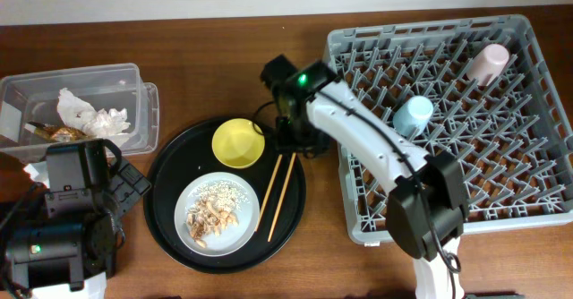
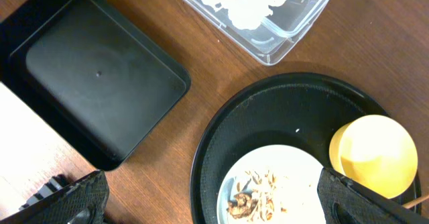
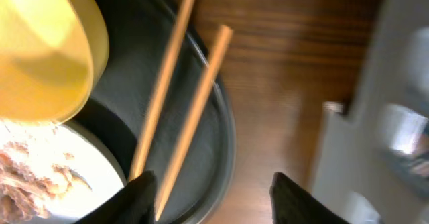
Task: Sort waste into correct bins and load items into the dishwasher rack
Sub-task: 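Grasp one chopstick and insert it upright into the rack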
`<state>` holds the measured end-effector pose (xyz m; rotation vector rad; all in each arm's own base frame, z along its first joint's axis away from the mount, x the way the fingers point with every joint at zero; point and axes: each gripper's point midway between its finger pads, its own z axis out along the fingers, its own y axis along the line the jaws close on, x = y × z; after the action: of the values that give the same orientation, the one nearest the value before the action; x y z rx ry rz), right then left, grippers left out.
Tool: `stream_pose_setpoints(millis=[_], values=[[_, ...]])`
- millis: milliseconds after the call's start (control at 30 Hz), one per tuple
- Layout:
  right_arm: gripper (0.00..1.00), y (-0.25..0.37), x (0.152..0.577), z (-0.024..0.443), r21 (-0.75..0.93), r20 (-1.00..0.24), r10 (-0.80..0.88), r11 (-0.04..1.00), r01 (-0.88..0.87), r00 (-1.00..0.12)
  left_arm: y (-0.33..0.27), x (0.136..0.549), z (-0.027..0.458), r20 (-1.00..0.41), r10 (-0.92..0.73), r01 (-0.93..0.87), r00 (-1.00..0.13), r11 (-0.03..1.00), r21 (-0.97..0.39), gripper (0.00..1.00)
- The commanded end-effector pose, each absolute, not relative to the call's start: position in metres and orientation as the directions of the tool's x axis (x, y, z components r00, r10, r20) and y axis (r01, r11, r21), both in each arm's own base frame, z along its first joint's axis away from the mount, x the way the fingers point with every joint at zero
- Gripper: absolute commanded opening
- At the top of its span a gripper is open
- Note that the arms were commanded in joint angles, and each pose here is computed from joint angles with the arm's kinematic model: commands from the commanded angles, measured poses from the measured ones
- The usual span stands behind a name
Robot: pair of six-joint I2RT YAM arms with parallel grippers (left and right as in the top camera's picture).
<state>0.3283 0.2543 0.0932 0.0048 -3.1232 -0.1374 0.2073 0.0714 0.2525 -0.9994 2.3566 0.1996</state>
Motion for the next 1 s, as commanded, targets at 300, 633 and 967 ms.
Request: stream_pose_setpoints(millis=[300,633,967], values=[[0.43,0.265,0.291,0.022,0.038,0.024,0.284,0.958,0.284,-0.959,0.074,0.208,0.257,-0.564,-0.623,-0.71,-0.542,0.698,-0.089,0.99],[0.04,0.273,0.285,0.008,0.11,0.044,0.271,0.955,0.274,-0.962,0.074,0.208,0.257,-0.564,-0.623,-0.71,-0.542,0.698,-0.089,0.99],[0.04,0.193,0.4,0.179,0.249,-0.351,0.075,0.968,-0.016,-0.933,0.074,0.208,0.257,-0.564,-0.623,-0.71,-0.542,0.698,-0.089,0.99]])
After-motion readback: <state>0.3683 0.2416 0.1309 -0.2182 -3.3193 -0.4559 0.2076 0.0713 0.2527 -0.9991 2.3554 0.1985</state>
